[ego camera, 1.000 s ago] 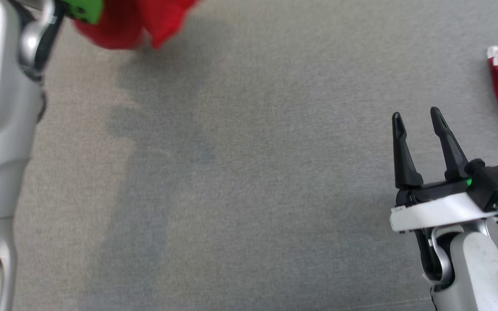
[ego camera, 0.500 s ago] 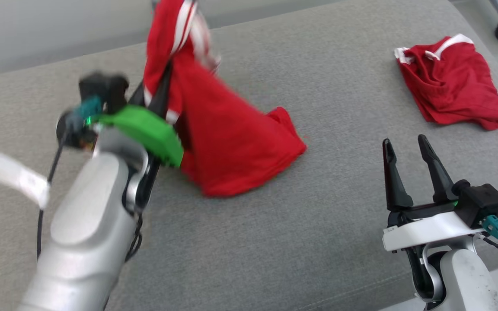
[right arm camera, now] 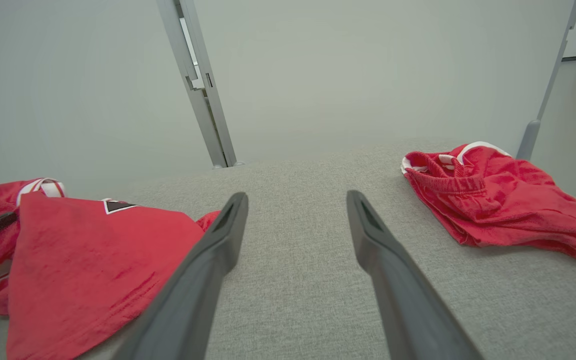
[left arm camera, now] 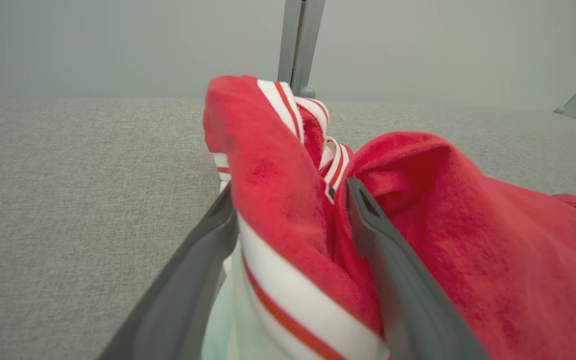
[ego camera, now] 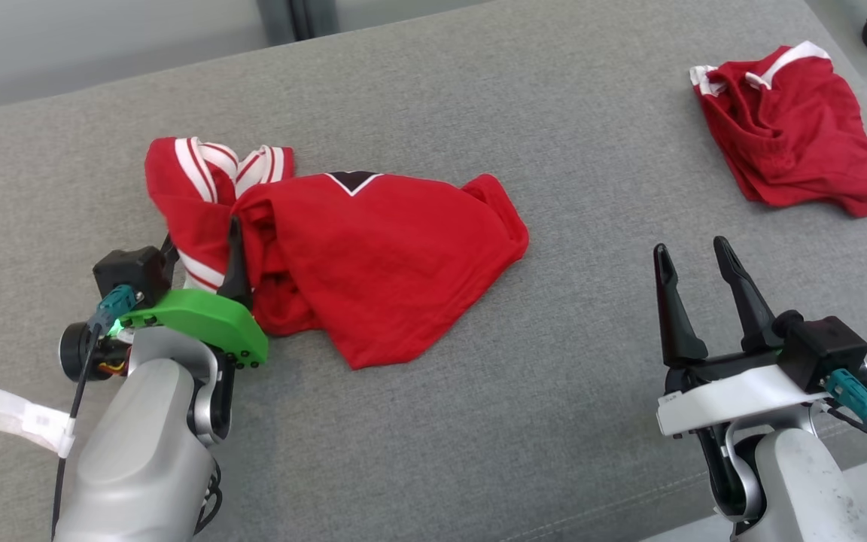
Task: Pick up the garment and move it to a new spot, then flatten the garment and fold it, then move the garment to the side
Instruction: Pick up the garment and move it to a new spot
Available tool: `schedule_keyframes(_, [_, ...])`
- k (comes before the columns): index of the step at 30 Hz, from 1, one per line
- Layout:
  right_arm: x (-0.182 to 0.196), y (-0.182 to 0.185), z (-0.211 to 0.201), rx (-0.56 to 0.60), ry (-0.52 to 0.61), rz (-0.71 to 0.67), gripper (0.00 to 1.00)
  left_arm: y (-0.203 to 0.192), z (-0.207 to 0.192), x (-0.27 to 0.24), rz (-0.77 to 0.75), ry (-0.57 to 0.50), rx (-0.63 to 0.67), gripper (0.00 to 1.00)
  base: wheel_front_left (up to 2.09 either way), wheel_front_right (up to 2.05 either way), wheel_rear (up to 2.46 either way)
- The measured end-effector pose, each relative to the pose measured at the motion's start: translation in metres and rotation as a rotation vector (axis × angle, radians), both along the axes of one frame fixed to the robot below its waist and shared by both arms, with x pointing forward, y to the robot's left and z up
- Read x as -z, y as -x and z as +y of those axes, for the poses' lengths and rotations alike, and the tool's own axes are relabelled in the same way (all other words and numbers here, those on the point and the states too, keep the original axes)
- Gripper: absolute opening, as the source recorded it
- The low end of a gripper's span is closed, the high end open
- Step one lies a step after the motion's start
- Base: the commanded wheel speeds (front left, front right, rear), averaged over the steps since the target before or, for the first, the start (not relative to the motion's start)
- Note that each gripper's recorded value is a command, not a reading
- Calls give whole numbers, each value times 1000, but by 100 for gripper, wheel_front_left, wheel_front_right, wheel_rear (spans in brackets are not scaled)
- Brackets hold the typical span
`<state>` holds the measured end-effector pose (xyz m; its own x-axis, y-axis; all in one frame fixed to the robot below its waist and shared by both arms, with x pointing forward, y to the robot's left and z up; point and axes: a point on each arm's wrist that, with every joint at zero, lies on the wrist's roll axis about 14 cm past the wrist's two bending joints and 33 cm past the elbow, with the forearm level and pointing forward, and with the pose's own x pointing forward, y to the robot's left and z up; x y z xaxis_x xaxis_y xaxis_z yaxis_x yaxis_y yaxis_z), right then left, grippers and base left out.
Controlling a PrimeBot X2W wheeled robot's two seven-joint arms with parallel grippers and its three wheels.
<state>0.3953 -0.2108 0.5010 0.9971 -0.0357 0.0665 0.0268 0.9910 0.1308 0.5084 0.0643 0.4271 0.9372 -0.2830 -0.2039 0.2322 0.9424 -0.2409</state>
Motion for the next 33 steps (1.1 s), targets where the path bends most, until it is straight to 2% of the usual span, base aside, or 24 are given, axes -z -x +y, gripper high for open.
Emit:
schedule_keyframes(8, [-10, -2, 8, -23, -1, -30, 100, 3, 9, -50, -146, 19, 11, 100, 0, 0, 0])
schedule_keyframes(13, [-13, 6, 16, -45, 3, -37, 100, 35, 26, -59, -182, 20, -16, 100, 0, 0, 0])
schedule_keyframes(21, [-10, 19, 39, -112, -6, -30, 100, 94, 56, -60, -186, 87, -142, 100, 0, 0, 0])
schedule_keyframes(24, [-8, 23, 47, -134, -14, -26, 100, 117, 66, -56, -184, 71, -182, 100, 0, 0, 0])
schedule_keyframes(29, [-12, 26, 66, -187, -41, -39, 100, 136, 83, -61, -201, 79, -269, 100, 0, 0, 0])
schedule_keyframes(33, [-10, 27, 76, -216, -52, -32, 100, 144, 83, -58, -199, 55, -270, 100, 0, 0, 0])
